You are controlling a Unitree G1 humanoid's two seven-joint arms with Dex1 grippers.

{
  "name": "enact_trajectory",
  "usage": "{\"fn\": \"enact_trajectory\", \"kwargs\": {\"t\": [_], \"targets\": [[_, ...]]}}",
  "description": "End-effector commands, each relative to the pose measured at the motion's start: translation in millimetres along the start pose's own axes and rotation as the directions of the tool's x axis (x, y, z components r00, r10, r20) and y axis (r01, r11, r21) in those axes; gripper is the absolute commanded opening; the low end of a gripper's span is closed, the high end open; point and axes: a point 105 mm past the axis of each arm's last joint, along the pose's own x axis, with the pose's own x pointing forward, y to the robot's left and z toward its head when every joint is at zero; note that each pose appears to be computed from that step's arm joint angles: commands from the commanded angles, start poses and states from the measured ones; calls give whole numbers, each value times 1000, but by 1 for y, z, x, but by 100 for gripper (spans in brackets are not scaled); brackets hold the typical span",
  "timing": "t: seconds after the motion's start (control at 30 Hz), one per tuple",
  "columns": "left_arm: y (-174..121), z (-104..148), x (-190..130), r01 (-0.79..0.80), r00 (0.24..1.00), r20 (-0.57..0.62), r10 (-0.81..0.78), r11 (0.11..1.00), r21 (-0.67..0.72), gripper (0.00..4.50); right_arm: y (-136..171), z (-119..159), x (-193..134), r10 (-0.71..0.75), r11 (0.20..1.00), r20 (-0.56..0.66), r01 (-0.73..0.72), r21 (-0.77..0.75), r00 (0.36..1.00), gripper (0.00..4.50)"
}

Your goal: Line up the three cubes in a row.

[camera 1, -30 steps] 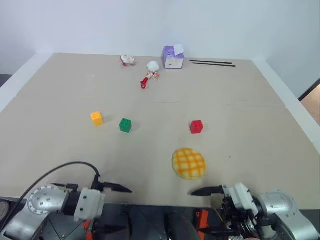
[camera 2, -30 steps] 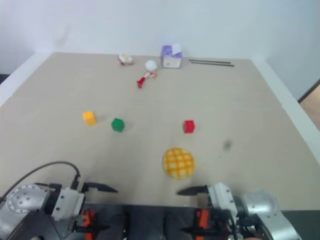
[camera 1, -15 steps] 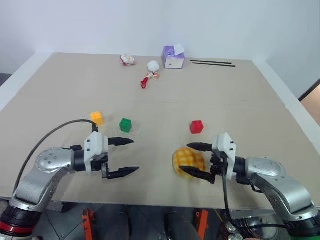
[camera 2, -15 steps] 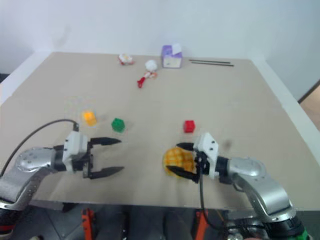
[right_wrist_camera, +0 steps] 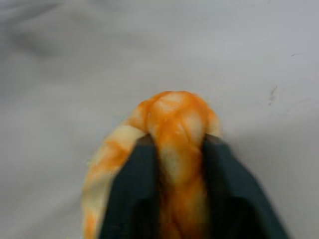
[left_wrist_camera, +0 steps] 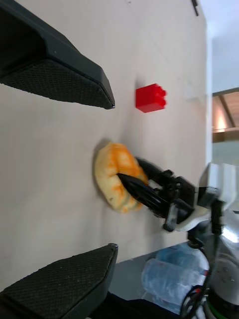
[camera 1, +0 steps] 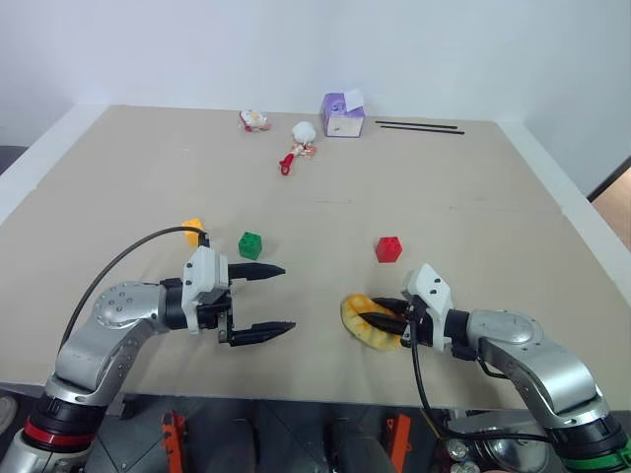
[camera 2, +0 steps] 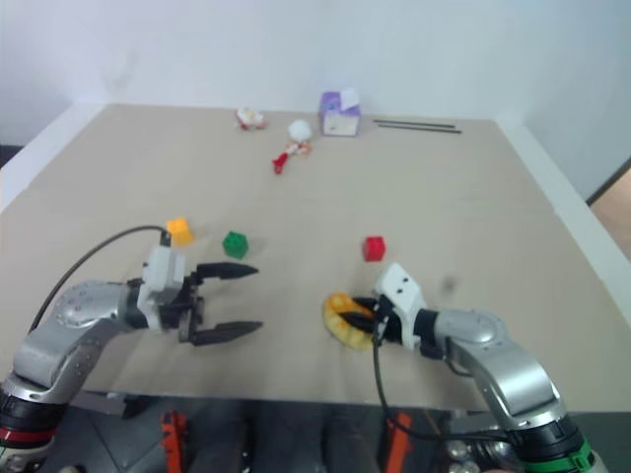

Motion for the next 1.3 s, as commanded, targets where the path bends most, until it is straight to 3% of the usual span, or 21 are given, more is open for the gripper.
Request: {"fn": "enact_trajectory", "kwargs": {"t": [0.03,0.2,0.33,0.43,0.5,0.63,0.73,0.77,0.8,0.9,1.13,1.23,1.3], "targets": [[2,14,9,8,999,50,-10,999,38,450,-1,25,-12,8,999,128,-12,31,992,2],[17,25,25,-22,995,102,17,999,49,450,-23,72,-56,-87,993,372,50,109,924,2],[26,28,41,-25,991,129,19,999,44,450,-66,89,-94,-363,931,463,297,211,808,2],[29,28,62,-16,987,158,9,999,46,450,-115,67,-115,-677,736,336,611,291,655,2],[31,30,75,-9,983,183,0,999,48,450,-139,44,-128,-811,585,221,744,324,541,2],[33,32,96,-8,975,221,-3,999,50,450,-169,-6,-161,-949,290,-20,894,341,316,2],[31,31,105,-11,972,233,0,999,47,450,-179,-31,-181,-971,149,-126,924,351,205,2],[30,30,107,-11,972,234,-1,999,50,450,-180,-35,-185,-973,122,-141,929,350,181,43],[29,29,108,-10,972,234,-3,999,52,450,-181,-37,-187,-975,102,-150,927,360,166,95],[26,29,111,-10,971,240,-4,998,55,450,-183,-37,-190,-978,90,-143,925,370,152,191],[29,26,102,-56,972,232,41,997,58,450,-184,-9,-175,-980,188,14,916,354,196,438],[36,22,91,-97,975,208,82,993,64,450,-176,14,-152,-959,284,107,876,390,263,445],[44,18,80,-134,975,187,120,989,64,450,-163,31,-122,-920,391,167,819,419,354,445]]}}
